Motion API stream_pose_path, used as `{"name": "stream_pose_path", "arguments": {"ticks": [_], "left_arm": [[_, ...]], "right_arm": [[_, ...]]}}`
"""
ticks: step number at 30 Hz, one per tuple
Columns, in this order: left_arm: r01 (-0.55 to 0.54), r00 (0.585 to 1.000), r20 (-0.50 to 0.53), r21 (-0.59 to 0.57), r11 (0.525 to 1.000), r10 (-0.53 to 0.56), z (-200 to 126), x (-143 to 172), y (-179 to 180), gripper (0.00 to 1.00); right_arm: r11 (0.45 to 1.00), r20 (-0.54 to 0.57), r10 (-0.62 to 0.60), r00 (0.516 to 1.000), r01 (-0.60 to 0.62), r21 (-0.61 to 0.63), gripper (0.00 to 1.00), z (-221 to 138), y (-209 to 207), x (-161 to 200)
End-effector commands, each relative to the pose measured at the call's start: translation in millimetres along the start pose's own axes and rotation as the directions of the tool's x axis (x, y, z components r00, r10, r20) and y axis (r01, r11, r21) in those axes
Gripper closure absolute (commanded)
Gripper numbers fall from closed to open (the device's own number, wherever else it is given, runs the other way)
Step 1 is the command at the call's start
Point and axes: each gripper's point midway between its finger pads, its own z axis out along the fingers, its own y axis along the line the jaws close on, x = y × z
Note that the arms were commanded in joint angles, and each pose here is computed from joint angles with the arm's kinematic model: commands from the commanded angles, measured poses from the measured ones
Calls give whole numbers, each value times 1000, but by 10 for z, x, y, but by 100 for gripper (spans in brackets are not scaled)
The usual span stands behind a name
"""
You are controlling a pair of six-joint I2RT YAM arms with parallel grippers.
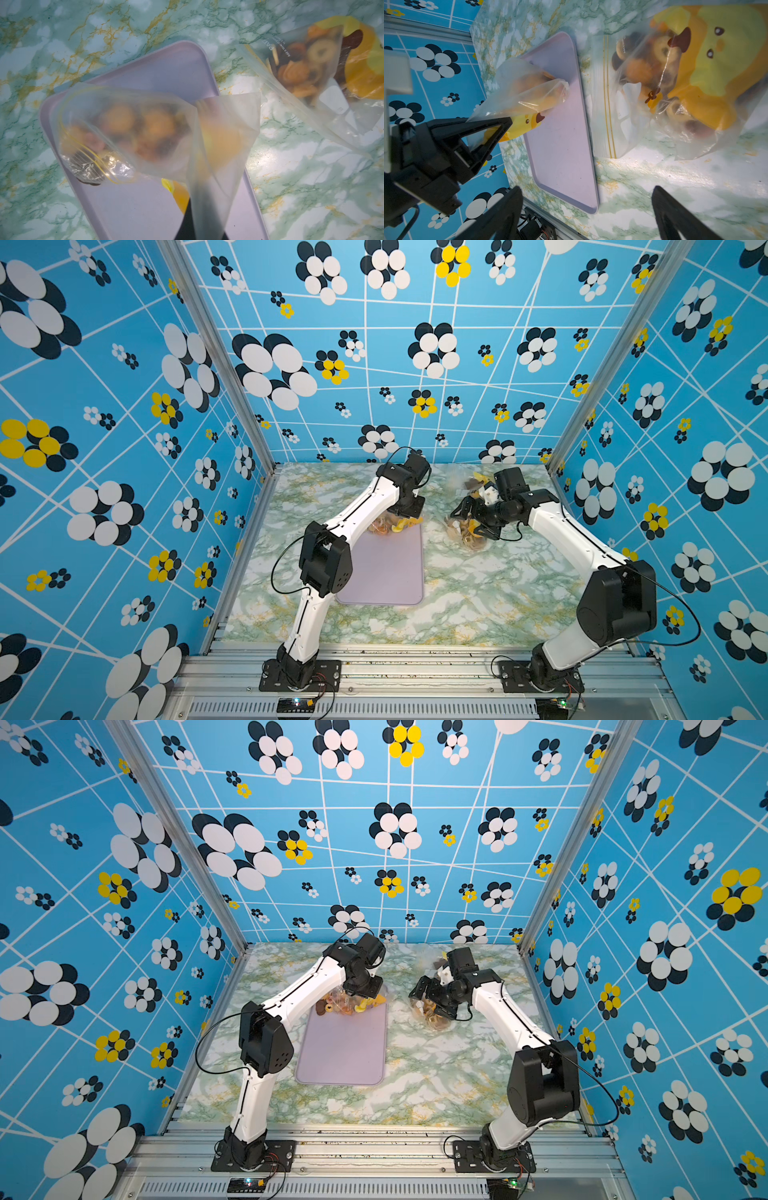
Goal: Pour cookies out of the ziploc bag
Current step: 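Pour the cookies out of the ziploc bag onto the tray.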
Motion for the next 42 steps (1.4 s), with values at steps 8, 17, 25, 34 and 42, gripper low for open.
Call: {"name": "stream_pose_path", "arguments": {"ticks": [8,17,25,34,42], "left_arm": [[66,997,29,100,993,-69,-391,-28,-51,100],[192,978,47,172,966,-202,-426,-148,269,100],[270,958,33,213,939,-283,-423,-122,583,100],[299,950,18,229,926,-311,-374,-63,654,100],[330,940,8,246,912,-342,-366,-34,728,100]], "right_arm": [[1000,7,-12,1000,13,-9,1,83,14,-57],[997,-31,-44,999,42,-69,10,249,177,-14],[969,-42,-191,981,182,-168,14,569,690,-1],[929,22,-323,946,322,-184,19,891,1185,-184],[937,-36,-317,948,306,-170,37,1088,1168,-199]]}}
